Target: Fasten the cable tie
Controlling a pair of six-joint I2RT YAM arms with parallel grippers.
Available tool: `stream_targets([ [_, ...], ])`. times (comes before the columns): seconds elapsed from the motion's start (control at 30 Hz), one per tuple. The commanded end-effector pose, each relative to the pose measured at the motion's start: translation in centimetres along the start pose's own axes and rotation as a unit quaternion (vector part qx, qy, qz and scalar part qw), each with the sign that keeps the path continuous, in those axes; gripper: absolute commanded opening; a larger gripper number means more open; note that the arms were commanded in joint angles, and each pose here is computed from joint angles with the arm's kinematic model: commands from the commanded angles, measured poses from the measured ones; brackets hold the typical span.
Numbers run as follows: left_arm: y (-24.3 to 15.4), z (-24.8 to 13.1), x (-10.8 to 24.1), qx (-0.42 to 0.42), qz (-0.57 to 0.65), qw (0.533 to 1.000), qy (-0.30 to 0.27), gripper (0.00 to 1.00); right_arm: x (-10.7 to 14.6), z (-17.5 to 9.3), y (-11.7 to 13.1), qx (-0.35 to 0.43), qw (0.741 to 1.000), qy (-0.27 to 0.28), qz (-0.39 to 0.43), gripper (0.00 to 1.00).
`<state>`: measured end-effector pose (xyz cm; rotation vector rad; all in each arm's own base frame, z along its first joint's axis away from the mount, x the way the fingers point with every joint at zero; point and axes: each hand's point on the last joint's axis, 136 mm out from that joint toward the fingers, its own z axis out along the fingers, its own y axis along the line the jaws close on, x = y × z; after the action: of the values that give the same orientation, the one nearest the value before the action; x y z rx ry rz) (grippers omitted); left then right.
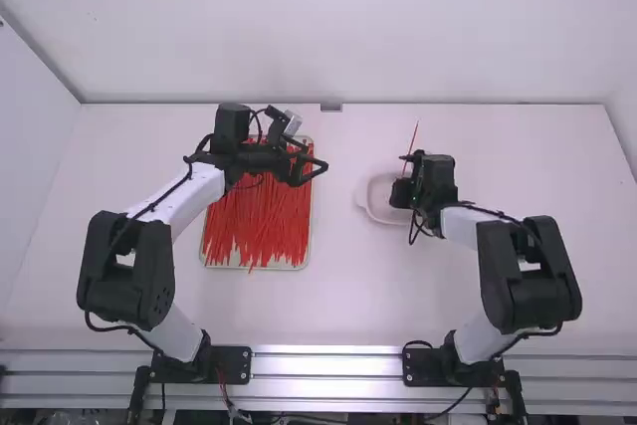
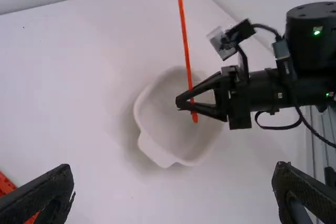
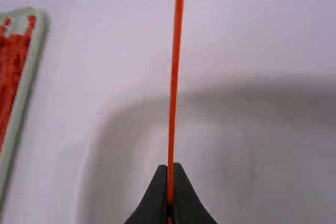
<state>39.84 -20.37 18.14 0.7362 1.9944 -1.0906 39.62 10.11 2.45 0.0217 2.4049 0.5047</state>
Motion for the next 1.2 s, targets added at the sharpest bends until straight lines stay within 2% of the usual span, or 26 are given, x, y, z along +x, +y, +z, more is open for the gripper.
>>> stream_targets([
  [0.0,-0.2,-0.1,0.0,0.005,0.006,1.0,0.0,0.99,0.4,0.2,-0.5,0.008,1.0,0.004,0.003,0.0],
  [0.03,-0.3,-0.1,0.0,0.005,0.006,1.0,0.0,0.99,0.4,0.2,-0.5,0.007,1.0,0.004,0.001,0.04],
  [0.1,-0.3,-0.1,0.0,0.006,0.007,1.0,-0.001,0.99,0.3,0.1,-0.8,0.012,1.0,0.001,0.003,0.22],
  [0.13,-0.3,-0.1,0.0,0.006,0.007,1.0,-0.001,0.99,0.1,0.1,-1.0,0.014,1.0,-0.001,0.005,0.99],
  [0.37,-0.2,-0.1,-0.2,0.004,0.011,1.0,-0.003,0.99,-0.5,-0.3,-1.3,0.01,1.0,-0.01,0.012,0.99],
  [0.5,-0.1,-0.3,-0.5,0.001,0.011,1.0,-0.008,0.99,-1.8,-1.5,-1.2,0.004,1.0,-0.028,0.004,0.99],
  [0.73,-0.8,-3.1,-2.0,0.008,-0.013,0.999,-0.029,0.99,-3.7,-6.2,0.4,0.003,0.999,-0.049,-0.004,0.99],
  [0.97,-3.1,-4.9,-2.8,0.002,-0.011,0.999,-0.031,0.99,-4.2,-10.3,2.8,0.007,0.997,-0.068,-0.026,0.99],
  [1.17,-5.5,-6.5,-3.6,0.002,-0.002,0.999,-0.036,0.99,-3.9,-12.8,5.1,-0.009,0.996,-0.077,-0.045,0.99],
])
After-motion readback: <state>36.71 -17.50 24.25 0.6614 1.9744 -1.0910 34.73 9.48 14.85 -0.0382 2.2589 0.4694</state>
